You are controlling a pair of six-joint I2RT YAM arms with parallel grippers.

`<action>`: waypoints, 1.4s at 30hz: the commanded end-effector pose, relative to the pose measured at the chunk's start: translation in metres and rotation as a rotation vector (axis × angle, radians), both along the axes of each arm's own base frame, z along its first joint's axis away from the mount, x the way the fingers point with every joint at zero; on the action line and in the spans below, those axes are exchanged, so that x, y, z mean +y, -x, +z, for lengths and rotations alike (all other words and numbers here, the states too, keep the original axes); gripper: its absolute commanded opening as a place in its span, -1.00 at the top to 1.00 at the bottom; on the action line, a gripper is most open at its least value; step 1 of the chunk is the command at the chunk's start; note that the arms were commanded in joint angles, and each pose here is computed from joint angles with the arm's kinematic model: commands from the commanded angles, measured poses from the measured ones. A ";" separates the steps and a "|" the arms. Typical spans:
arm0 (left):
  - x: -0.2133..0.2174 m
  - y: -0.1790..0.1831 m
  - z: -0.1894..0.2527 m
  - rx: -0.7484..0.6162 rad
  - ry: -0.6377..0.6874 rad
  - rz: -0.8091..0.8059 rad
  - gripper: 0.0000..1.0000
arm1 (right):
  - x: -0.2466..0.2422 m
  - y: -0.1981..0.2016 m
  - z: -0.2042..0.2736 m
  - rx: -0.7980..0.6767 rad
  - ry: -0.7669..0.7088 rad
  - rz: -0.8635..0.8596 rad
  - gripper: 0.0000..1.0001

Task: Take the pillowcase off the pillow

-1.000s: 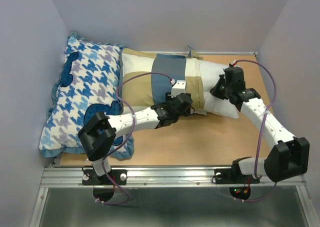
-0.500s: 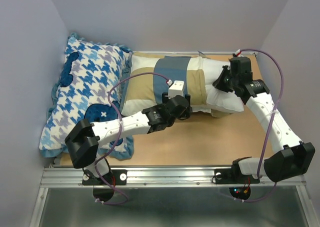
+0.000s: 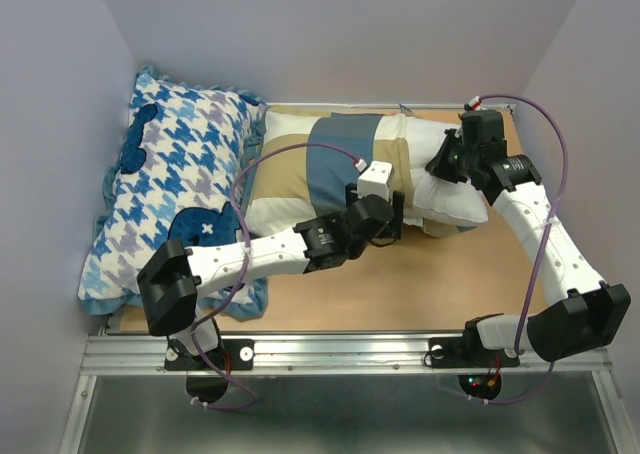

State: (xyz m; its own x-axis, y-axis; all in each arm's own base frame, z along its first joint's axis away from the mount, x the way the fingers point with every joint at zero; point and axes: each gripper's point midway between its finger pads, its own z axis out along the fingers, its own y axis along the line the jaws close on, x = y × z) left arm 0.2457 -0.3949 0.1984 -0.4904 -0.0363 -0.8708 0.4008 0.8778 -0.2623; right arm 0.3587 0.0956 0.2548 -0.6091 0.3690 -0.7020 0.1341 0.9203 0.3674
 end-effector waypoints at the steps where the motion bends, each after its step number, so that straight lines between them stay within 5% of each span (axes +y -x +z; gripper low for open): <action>1: -0.016 -0.015 0.103 -0.141 0.216 0.032 -0.52 | 0.002 -0.010 0.059 -0.197 -0.047 0.009 0.99; 11: -0.050 -0.068 0.100 -0.105 0.196 0.110 -0.50 | 0.004 -0.010 0.058 -0.193 -0.053 0.018 0.99; 23: -0.021 -0.083 0.055 -0.036 0.111 0.154 -0.31 | -0.003 -0.021 0.057 -0.196 -0.016 -0.023 0.99; 26: -0.009 -0.082 0.046 -0.035 0.066 0.177 0.22 | -0.011 -0.026 0.059 -0.205 0.013 -0.060 0.99; 28: 0.006 -0.083 0.043 -0.017 0.045 0.204 0.89 | -0.020 -0.032 0.060 -0.207 0.046 -0.098 0.99; 29: 0.013 -0.083 0.042 -0.013 0.043 0.219 1.00 | -0.022 -0.035 0.067 -0.221 0.049 -0.108 0.99; 42: 0.196 -0.075 -0.043 0.116 -0.010 0.528 1.00 | -0.143 -0.070 0.128 -0.290 -0.038 -0.368 0.99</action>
State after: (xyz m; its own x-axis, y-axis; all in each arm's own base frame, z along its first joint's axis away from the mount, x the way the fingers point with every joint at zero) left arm 0.3254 -0.2938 0.2025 -0.4966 -0.3654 -0.7873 0.1125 0.8723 -0.4758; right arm 0.3914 0.0729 0.2578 -0.6626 0.4581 -0.5925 0.2051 0.8719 0.4447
